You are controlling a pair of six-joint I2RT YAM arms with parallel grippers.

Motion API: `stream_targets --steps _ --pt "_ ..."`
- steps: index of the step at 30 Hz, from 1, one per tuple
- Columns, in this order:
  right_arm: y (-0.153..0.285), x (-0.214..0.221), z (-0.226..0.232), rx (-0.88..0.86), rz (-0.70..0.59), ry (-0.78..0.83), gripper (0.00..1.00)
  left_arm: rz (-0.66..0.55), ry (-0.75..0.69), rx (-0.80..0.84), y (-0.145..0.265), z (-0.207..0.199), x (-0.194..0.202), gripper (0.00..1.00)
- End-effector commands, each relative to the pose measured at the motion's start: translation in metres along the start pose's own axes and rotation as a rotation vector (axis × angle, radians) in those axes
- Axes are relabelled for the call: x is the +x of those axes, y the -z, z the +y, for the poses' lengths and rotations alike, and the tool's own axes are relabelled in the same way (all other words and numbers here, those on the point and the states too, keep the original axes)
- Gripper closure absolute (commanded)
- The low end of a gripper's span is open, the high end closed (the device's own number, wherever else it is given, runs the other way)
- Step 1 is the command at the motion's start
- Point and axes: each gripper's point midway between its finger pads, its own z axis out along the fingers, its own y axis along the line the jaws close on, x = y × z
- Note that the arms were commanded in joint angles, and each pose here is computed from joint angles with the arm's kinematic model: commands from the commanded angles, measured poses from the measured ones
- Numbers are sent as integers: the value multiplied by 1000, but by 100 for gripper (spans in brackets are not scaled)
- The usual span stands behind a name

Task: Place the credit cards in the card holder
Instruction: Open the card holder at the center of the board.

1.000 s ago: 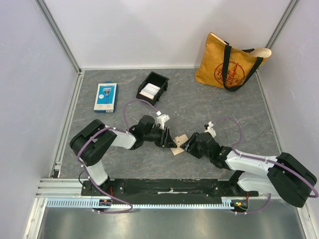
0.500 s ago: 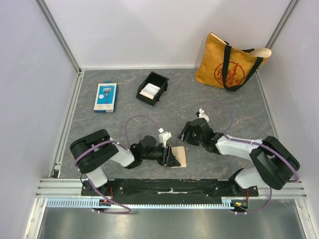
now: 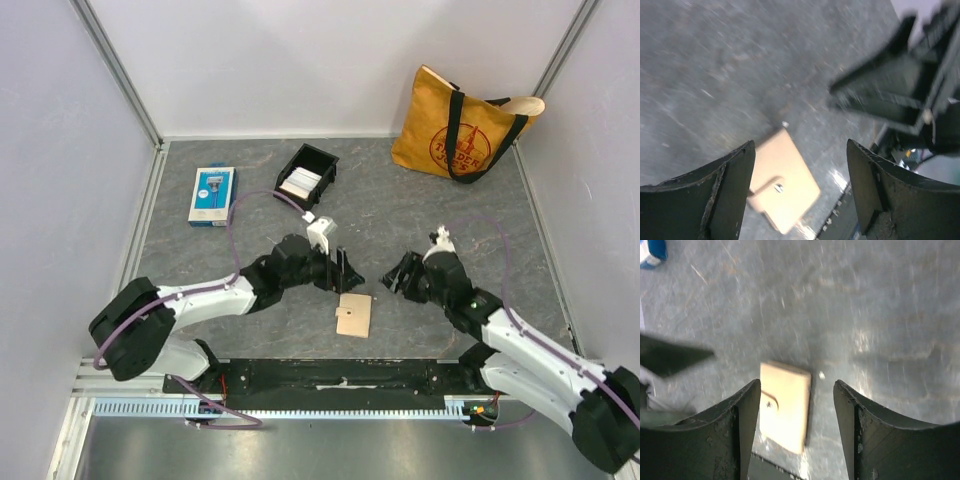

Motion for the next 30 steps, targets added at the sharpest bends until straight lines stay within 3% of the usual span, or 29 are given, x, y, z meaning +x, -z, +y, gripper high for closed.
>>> stream_targets --steps 1,9,19,24,27,30 --pt "17 67 -20 -5 180 -125 33 96 -12 -83 -8 48 2 21" --pt "24 121 -6 -94 346 -156 33 245 13 8 -36 55 31 23" --pt "30 157 21 -104 443 -155 32 250 25 19 -45 63 37 23" --pt "27 169 31 -158 458 -233 30 261 17 51 -49 60 36 23" --pt "19 166 32 -153 428 -274 31 279 20 85 -48 56 41 29" --pt "6 151 35 -143 335 -291 34 295 40 108 -44 54 50 42"
